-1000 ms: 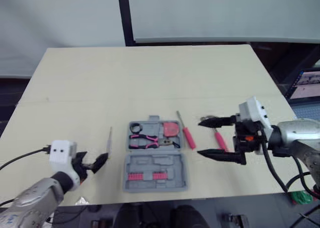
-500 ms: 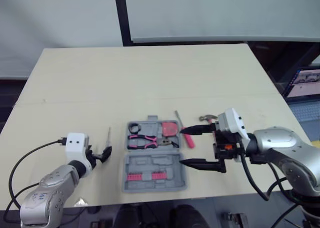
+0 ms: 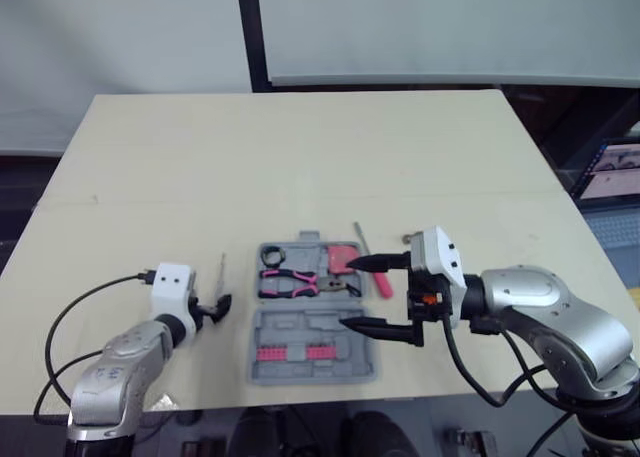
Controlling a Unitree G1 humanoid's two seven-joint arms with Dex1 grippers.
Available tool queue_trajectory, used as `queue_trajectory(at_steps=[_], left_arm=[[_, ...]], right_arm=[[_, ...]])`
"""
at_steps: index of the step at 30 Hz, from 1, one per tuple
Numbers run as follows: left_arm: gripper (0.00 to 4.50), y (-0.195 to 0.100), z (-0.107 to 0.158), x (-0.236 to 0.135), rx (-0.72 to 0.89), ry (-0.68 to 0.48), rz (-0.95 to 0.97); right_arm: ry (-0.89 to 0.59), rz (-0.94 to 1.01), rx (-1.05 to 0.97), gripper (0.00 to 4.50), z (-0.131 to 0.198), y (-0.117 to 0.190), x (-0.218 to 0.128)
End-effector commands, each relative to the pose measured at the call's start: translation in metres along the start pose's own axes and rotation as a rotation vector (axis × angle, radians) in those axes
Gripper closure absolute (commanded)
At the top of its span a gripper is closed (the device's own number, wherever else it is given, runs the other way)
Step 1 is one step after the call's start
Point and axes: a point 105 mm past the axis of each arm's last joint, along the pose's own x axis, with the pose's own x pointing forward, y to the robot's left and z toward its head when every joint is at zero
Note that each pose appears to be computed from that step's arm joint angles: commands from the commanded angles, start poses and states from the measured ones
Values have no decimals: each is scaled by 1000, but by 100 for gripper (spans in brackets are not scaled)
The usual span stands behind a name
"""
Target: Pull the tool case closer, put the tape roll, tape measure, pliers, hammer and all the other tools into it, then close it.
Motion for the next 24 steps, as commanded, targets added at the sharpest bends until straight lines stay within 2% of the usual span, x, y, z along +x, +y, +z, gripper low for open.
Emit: queue_trajectory(at_steps=[1,12,15,24], left_arm=[[51,-1,-1,6,24,0,7],[51,-12,-1,15,31,2,16],[137,-14,-3,16,29,19,19],[137,-14,-5,18,47,26,29]], right_arm=[[-30,-11,-35,0,9,2,-2],[-28,-23,-30,0,7,1,-2],[-29,-25,-29,0,6,1,-2],[-30,-29,-27,0,6,-1,-4]])
